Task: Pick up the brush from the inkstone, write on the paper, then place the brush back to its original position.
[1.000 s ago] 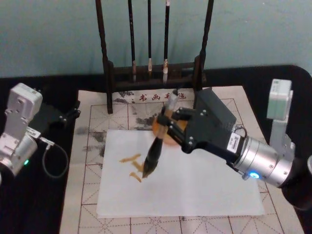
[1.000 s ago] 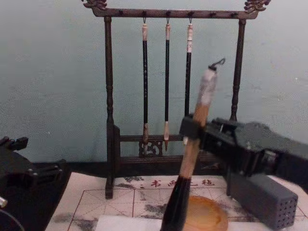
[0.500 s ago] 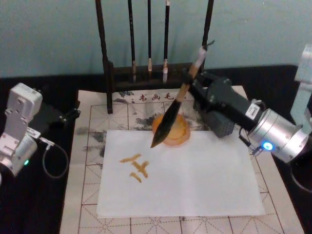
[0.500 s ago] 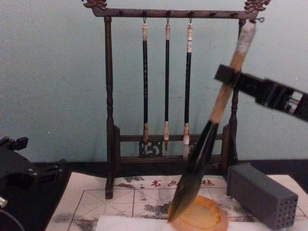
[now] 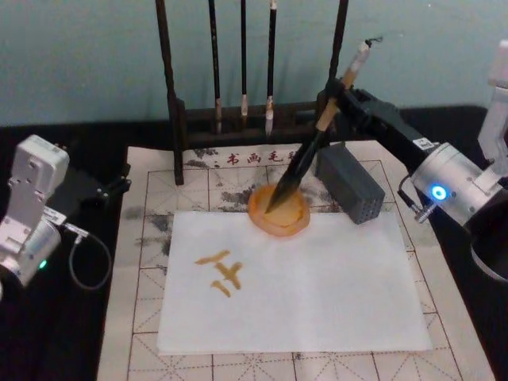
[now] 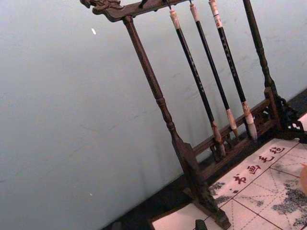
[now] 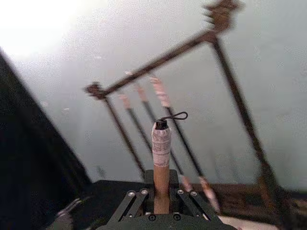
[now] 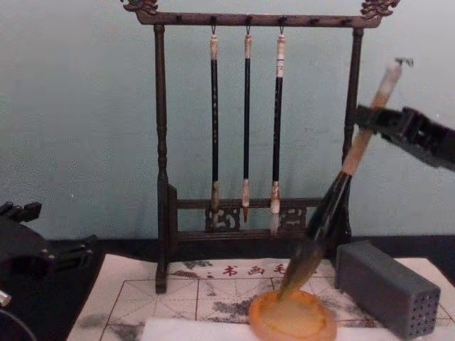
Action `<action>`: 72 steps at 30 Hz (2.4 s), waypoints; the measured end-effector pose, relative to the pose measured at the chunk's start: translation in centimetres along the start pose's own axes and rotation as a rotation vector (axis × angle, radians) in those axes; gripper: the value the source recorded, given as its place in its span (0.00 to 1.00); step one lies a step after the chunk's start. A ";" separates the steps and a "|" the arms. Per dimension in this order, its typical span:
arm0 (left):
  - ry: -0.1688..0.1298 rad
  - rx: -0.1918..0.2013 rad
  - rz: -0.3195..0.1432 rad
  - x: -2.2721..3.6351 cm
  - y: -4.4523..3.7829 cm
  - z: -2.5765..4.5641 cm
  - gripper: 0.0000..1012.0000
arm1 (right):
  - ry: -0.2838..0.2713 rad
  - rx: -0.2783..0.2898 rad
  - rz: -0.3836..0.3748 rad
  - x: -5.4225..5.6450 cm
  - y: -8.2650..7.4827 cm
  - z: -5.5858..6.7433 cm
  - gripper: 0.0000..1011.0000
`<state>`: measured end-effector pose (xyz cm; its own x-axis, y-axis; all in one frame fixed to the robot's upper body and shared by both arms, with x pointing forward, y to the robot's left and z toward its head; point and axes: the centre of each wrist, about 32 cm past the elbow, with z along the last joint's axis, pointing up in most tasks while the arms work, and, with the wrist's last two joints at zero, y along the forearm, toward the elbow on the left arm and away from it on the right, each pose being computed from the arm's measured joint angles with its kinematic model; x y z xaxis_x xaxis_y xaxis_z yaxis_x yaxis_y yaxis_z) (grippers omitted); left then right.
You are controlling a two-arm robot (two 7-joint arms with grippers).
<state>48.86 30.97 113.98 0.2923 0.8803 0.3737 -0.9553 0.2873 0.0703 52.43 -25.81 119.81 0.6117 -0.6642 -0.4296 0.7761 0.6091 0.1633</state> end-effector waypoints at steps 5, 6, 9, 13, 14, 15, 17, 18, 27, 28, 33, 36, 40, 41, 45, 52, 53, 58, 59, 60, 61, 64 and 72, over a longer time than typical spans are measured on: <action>0.000 0.000 0.000 0.00 0.00 0.00 0.99 | 0.054 -0.028 -0.105 0.6 0.9 -0.2 0.20; 0.000 0.000 0.000 0.00 0.00 0.00 0.99 | 0.065 -0.033 -0.129 0.7 1.1 -0.2 0.20; 0.000 0.000 0.000 0.00 0.00 0.00 0.99 | 0.088 -0.043 -0.177 0.9 1.6 -0.2 0.20; 0.000 0.000 0.000 0.00 0.00 0.00 0.99 | 0.111 -0.047 -0.214 0.9 2.1 -0.2 0.20; 0.000 0.000 0.000 0.00 0.00 0.00 0.99 | 0.123 -0.047 -0.228 1.0 2.3 -0.2 0.20; 0.000 0.000 0.000 0.00 0.00 0.00 0.99 | 0.129 -0.047 -0.235 1.0 2.4 -0.3 0.20; 0.000 0.000 0.000 0.00 0.00 0.00 0.99 | 0.145 -0.046 -0.254 1.0 2.7 -0.3 0.20; 0.000 0.000 0.000 0.00 0.00 0.00 0.99 | 0.155 -0.047 -0.267 1.0 2.9 -0.4 0.20; 0.000 0.000 0.000 0.00 0.00 0.00 0.99 | 0.204 -0.056 -0.330 1.1 4.0 -0.6 0.20; 0.000 0.000 0.000 0.00 0.00 0.00 0.99 | 0.207 -0.056 -0.335 1.2 4.1 -0.6 0.20; 0.000 0.000 0.000 0.00 0.00 0.00 0.99 | 0.226 -0.058 -0.359 1.2 4.7 -0.9 0.20; 0.000 0.000 0.000 0.00 0.00 0.00 0.99 | 0.236 -0.061 -0.366 1.1 4.8 -1.0 0.20; 0.000 0.000 0.000 0.00 0.00 0.00 0.99 | 0.242 -0.065 -0.371 1.0 4.8 -1.1 0.20; 0.000 0.000 0.000 0.00 0.00 0.00 0.99 | 0.244 -0.066 -0.372 0.9 4.7 -1.2 0.20; 0.000 0.000 0.000 0.00 0.00 0.00 0.99 | 0.249 -0.067 -0.378 0.8 4.5 -1.3 0.20; 0.000 0.000 0.000 0.00 0.00 0.00 0.99 | 0.263 -0.069 -0.393 0.8 4.1 -1.5 0.20; 0.000 0.000 0.000 0.00 0.00 0.00 0.99 | 0.265 -0.069 -0.395 0.8 4.0 -1.6 0.20; 0.000 0.000 0.000 0.00 0.00 0.00 0.99 | 0.281 -0.070 -0.408 0.9 4.0 -1.8 0.20; 0.000 0.000 0.000 0.00 0.00 0.00 0.99 | 0.284 -0.070 -0.410 0.9 4.0 -1.8 0.20; 0.000 0.000 0.000 0.00 0.00 0.00 0.99 | 0.287 -0.070 -0.412 0.9 4.0 -1.8 0.20; 0.000 0.000 0.000 0.00 0.00 0.00 0.99 | 0.291 -0.071 -0.415 0.9 4.0 -1.9 0.20; 0.000 0.000 0.000 0.00 0.00 0.00 0.99 | 0.298 -0.070 -0.421 1.0 3.9 -2.0 0.20; 0.000 0.000 0.000 0.00 0.00 0.00 0.99 | 0.311 -0.069 -0.436 1.0 4.0 -2.3 0.20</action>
<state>48.86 30.97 113.98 0.2923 0.8803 0.3737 -0.9553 0.2873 0.0703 55.83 -23.07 117.98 0.1523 -0.7084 -0.6892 0.9298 0.3390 -0.1431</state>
